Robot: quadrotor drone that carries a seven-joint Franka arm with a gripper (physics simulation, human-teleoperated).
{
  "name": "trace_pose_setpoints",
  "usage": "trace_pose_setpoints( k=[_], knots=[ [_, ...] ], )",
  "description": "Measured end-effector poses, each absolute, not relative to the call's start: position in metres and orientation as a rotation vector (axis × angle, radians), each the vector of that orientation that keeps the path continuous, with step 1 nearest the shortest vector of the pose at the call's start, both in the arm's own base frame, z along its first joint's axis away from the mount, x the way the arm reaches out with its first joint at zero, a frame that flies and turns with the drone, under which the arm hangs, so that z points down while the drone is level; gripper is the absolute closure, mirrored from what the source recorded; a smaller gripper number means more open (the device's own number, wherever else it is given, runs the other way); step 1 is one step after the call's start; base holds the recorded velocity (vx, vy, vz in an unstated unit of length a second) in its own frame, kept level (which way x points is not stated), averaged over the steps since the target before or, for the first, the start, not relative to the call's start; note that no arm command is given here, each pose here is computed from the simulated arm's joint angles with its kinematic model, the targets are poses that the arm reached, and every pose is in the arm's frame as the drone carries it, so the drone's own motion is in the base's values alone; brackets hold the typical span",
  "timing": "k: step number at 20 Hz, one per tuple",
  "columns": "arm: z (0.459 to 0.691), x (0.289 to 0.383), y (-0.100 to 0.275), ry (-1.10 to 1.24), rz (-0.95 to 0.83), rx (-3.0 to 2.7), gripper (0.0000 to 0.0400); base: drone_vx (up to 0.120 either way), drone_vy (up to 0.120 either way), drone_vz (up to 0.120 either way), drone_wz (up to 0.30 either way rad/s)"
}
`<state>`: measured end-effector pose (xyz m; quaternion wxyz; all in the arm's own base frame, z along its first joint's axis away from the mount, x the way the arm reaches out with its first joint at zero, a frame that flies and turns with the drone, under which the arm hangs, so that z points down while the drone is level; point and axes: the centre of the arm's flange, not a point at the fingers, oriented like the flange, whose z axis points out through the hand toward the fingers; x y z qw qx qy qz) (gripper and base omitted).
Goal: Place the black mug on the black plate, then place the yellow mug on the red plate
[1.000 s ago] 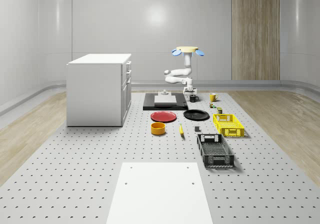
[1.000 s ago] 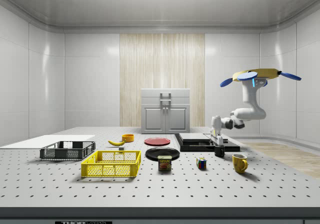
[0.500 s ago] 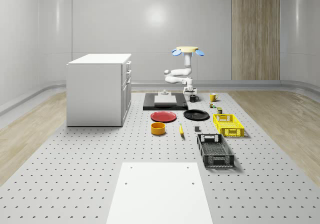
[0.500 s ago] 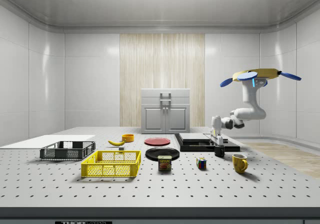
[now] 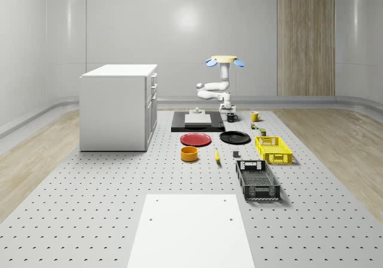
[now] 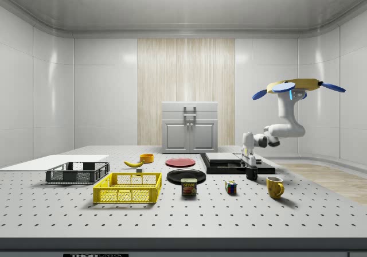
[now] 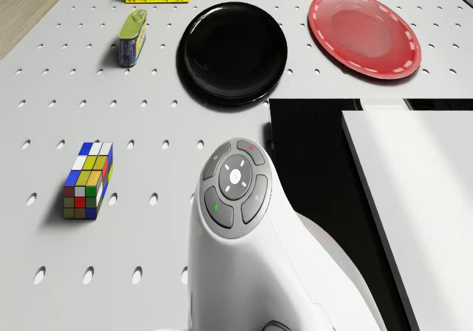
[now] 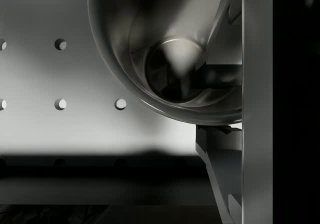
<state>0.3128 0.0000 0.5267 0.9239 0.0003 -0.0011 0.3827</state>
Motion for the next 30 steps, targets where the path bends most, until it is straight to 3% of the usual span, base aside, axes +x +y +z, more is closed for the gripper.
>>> trace_pose_setpoints(
  k=[10,30],
  knots=[
    [0.500,0.3127,0.000,-0.002,0.785,0.001,0.0300,0.000,0.000,0.104,0.000],
    [0.495,0.3128,0.000,-0.002,0.785,0.001,0.0300,0.120,0.000,0.008,0.000]
  ],
)
